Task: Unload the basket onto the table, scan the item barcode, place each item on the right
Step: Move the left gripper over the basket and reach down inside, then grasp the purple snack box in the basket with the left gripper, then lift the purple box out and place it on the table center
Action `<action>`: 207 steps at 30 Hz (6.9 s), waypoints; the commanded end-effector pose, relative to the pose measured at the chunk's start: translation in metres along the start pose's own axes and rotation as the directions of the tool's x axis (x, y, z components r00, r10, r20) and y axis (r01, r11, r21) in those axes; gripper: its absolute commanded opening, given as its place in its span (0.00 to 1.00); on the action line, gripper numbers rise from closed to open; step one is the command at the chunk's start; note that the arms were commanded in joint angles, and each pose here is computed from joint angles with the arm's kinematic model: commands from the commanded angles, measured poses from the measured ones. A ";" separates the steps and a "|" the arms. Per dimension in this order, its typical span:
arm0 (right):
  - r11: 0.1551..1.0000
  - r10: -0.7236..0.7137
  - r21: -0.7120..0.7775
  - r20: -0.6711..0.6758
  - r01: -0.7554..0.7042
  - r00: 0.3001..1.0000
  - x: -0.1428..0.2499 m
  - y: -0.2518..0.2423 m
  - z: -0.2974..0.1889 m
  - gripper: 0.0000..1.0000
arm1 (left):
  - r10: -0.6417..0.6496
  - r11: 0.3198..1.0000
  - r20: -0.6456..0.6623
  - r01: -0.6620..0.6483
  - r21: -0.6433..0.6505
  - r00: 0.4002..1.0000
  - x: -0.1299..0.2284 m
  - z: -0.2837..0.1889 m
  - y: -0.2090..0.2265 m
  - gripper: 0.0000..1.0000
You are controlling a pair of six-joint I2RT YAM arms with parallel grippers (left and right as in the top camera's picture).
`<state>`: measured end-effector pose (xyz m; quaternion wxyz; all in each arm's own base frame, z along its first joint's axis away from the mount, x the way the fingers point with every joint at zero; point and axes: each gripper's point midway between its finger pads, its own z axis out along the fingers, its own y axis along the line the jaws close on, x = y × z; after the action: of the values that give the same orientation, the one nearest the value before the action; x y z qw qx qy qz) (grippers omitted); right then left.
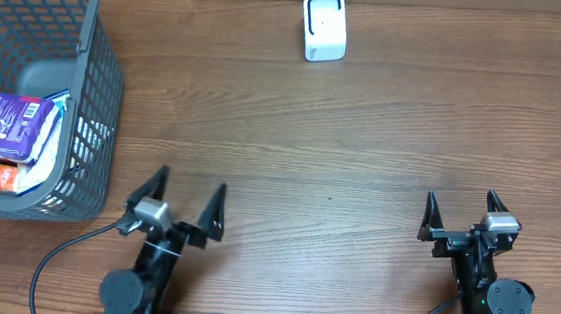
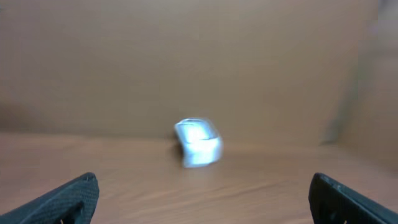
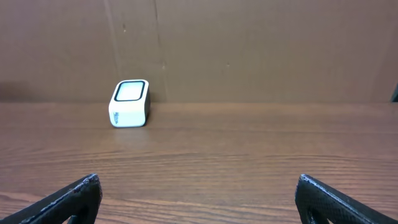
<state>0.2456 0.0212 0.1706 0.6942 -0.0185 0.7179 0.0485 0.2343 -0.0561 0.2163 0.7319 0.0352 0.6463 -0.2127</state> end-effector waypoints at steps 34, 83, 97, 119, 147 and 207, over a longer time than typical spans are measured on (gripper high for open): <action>1.000 -0.007 0.016 0.008 0.007 1.000 0.001 -0.003 0.000 1.00 | -0.002 0.881 -0.541 -0.255 -0.399 0.841 -0.296 0.088 0.076 1.00; 1.000 -0.007 0.016 0.008 0.007 1.000 0.001 -0.003 0.000 1.00 | -0.472 0.574 -0.834 -0.618 -0.537 0.287 -0.014 -0.028 0.356 0.95; 1.000 -0.007 0.016 0.007 0.007 1.000 0.001 -0.003 0.000 1.00 | -0.392 0.600 -0.868 -0.631 -0.492 0.303 0.028 -0.027 0.372 0.79; 1.000 -0.007 0.016 0.008 0.007 1.000 0.001 -0.003 0.000 1.00 | -0.500 0.547 -0.772 -0.548 -0.633 0.392 0.038 -0.056 0.382 0.04; 1.000 -0.007 0.016 0.008 0.007 1.000 0.001 -0.003 0.000 1.00 | -0.184 0.521 -0.320 -0.184 -0.834 0.929 -0.218 0.015 0.284 0.90; 1.000 -0.007 0.016 0.008 0.007 1.000 0.001 -0.003 0.000 1.00 | -0.337 0.461 -0.362 -0.183 -0.868 0.869 -0.177 0.023 0.337 0.04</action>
<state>0.2455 0.0212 0.1711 0.6950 -0.0184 0.7171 0.0487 0.3651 0.3081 0.2320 0.3420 -0.3342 0.8644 0.1552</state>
